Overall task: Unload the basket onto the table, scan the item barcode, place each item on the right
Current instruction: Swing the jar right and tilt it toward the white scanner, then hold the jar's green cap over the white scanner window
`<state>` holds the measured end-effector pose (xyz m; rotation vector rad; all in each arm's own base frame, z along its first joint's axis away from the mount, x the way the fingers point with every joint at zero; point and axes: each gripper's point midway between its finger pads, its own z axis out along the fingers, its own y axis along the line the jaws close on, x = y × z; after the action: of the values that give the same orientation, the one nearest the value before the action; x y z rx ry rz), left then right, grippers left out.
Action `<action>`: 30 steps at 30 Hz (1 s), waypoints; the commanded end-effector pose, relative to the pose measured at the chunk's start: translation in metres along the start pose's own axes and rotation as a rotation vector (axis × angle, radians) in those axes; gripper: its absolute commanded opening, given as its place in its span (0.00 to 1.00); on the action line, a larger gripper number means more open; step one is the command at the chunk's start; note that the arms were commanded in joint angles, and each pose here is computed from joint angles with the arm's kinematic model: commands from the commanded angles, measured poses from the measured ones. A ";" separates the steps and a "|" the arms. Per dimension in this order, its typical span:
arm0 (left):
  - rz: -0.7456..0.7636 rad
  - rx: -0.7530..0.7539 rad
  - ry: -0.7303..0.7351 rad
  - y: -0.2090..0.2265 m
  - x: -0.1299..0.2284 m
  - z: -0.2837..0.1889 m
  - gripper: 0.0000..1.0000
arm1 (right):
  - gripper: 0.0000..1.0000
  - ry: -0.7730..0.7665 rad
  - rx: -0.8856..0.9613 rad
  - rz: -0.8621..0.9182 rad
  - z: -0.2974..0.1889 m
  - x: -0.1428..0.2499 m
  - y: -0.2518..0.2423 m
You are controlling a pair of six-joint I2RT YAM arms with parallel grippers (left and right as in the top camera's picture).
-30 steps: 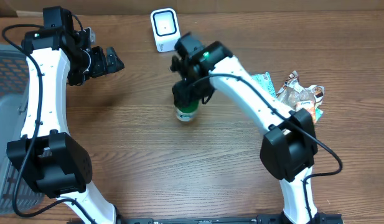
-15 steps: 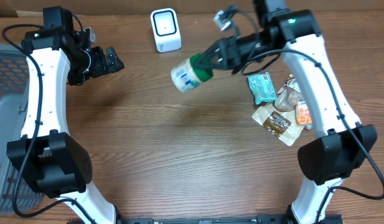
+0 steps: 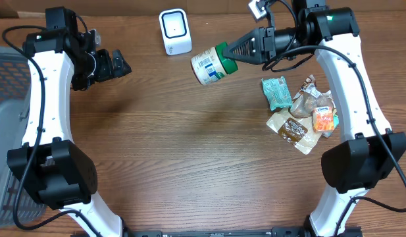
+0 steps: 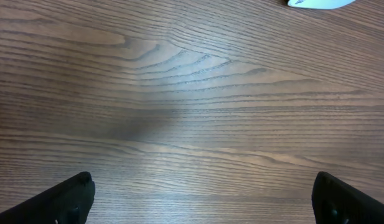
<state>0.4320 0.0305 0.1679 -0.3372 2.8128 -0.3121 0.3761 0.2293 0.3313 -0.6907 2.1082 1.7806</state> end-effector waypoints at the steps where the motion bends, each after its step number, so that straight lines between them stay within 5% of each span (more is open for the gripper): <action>1: 0.007 -0.010 -0.020 0.004 -0.005 -0.006 1.00 | 0.54 0.030 0.113 -0.095 0.007 0.001 0.003; 16: 0.007 -0.010 -0.020 0.004 -0.005 -0.006 1.00 | 0.54 0.304 0.911 -0.337 0.063 0.021 -0.107; 23: 0.007 -0.010 -0.020 0.004 -0.005 -0.006 1.00 | 0.54 0.266 1.100 -0.498 0.074 -0.010 -0.142; 30: 0.007 -0.010 -0.019 0.004 -0.005 -0.006 0.99 | 0.49 0.220 1.096 -0.869 0.090 -0.063 -0.142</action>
<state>0.4320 0.0309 0.1678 -0.3378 2.8131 -0.3084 0.4831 0.3094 0.2027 -1.0782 2.1490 0.1618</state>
